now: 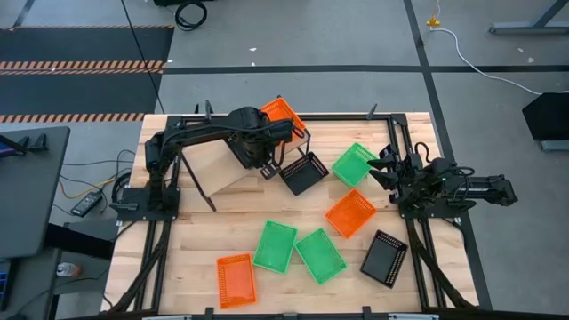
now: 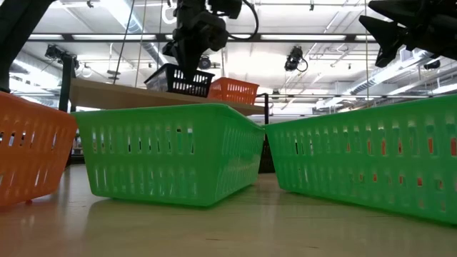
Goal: Stack baskets on shelf by color
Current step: Put the bottom left black basket on the shelf, then put the bottom left green basket on the shelf
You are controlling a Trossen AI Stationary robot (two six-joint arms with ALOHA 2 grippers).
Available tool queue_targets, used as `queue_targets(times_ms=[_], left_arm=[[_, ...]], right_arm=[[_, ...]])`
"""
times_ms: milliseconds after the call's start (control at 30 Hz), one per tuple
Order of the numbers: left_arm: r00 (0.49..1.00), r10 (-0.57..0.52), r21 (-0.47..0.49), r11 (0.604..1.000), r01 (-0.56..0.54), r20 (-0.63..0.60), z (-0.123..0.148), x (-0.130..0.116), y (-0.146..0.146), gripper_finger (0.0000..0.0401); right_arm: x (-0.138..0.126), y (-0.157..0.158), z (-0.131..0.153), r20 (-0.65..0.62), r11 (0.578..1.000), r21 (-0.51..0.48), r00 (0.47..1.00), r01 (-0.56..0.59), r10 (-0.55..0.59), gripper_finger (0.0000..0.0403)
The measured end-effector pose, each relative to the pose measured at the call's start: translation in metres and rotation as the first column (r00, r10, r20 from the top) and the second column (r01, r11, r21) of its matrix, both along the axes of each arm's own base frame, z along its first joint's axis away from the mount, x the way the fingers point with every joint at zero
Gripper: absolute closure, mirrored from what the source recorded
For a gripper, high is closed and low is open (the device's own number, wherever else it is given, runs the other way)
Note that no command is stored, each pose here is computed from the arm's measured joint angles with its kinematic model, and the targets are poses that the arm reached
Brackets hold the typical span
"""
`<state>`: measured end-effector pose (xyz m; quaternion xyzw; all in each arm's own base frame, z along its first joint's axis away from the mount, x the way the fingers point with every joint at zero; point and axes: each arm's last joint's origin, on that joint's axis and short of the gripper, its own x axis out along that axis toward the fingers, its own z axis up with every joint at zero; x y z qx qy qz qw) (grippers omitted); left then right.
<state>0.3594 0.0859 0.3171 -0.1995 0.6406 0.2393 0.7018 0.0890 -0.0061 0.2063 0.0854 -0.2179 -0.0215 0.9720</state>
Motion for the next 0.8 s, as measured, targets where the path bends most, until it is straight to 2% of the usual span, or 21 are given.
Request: queue_targets(times_ms=[233, 333, 500, 667, 800], left_arm=[[1.000, -0.009, 0.008, 1.000, 0.009, 0.021, 0.008, 0.000, -0.002, 0.0329], [0.998, -0.029, 0.018, 0.999, 0.028, 0.052, 0.021, -0.001, -0.002, 0.0307], [0.985, -0.129, 0.077, 0.990, 0.120, 0.118, 0.050, -0.002, -0.014, 0.0281], [0.951, -0.230, 0.100, 0.972, 0.214, 0.207, 0.073, 0.000, -0.052, 0.0269], [0.888, -0.435, 0.093, 0.900, 0.426, 0.150, 0.059, 0.004, -0.109, 0.0272]], right_arm=[[0.000, 0.000, 0.000, 0.000, 1.000, -0.001, 1.000, 0.001, -0.001, 0.0251], [0.000, 0.000, 0.000, 0.000, 1.000, -0.002, 1.000, 0.001, -0.001, 0.0251], [0.000, 0.000, 0.000, 0.000, 1.000, -0.001, 1.000, 0.001, -0.001, 0.0251], [0.000, 0.000, 0.000, 0.000, 1.000, -0.001, 1.000, 0.000, 0.000, 0.0251], [0.000, 0.000, 0.000, 0.000, 1.000, 0.000, 1.000, 0.001, -0.001, 0.0251]])
